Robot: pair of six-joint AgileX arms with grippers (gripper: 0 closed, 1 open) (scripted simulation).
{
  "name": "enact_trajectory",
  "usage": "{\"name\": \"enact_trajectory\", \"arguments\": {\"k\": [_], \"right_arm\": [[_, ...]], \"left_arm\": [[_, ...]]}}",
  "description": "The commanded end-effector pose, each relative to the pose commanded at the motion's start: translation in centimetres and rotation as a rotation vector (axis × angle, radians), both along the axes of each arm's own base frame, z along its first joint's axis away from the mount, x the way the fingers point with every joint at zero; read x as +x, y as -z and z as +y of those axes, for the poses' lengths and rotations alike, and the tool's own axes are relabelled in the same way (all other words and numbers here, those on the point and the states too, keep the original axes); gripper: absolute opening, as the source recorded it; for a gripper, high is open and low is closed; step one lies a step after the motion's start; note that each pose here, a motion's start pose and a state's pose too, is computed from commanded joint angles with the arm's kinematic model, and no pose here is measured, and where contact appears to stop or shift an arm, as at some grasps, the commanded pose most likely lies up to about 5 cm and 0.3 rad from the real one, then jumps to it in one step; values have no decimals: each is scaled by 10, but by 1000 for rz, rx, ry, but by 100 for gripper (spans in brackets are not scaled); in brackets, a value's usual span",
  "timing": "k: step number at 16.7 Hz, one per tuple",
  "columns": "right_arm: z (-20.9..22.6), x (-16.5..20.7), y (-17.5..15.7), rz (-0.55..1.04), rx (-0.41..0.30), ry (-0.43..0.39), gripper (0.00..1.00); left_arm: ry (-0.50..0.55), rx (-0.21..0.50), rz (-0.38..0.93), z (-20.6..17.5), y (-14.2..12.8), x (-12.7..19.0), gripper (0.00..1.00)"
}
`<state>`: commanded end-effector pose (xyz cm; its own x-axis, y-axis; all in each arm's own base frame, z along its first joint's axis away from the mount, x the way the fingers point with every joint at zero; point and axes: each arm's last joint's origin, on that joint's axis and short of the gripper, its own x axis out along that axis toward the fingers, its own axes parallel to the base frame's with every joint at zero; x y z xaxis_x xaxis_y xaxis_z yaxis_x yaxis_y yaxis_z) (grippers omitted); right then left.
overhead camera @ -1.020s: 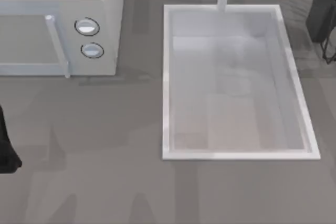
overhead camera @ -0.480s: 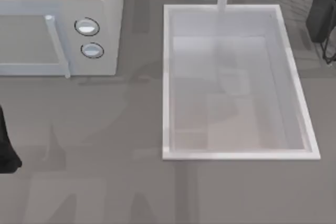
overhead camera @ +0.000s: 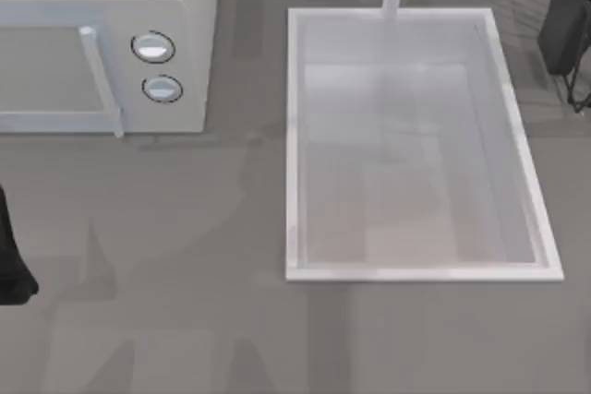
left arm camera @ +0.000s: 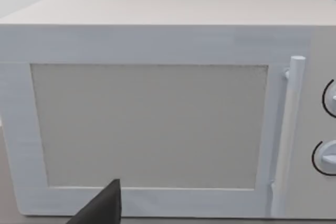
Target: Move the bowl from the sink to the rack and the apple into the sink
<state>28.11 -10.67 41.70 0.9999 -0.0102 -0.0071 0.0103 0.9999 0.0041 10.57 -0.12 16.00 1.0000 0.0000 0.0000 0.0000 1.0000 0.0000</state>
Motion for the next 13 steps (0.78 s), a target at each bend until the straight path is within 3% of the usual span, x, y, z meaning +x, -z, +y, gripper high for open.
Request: {"name": "enact_trajectory", "arguments": {"k": [5,13], "right_arm": [[-11,42,55,59,19,5,0],[-11,92,152,-62,-29,9,0]], "left_arm": [[0,0,0,0,0,0,100],[0,0,0,0,0,0,100]]}}
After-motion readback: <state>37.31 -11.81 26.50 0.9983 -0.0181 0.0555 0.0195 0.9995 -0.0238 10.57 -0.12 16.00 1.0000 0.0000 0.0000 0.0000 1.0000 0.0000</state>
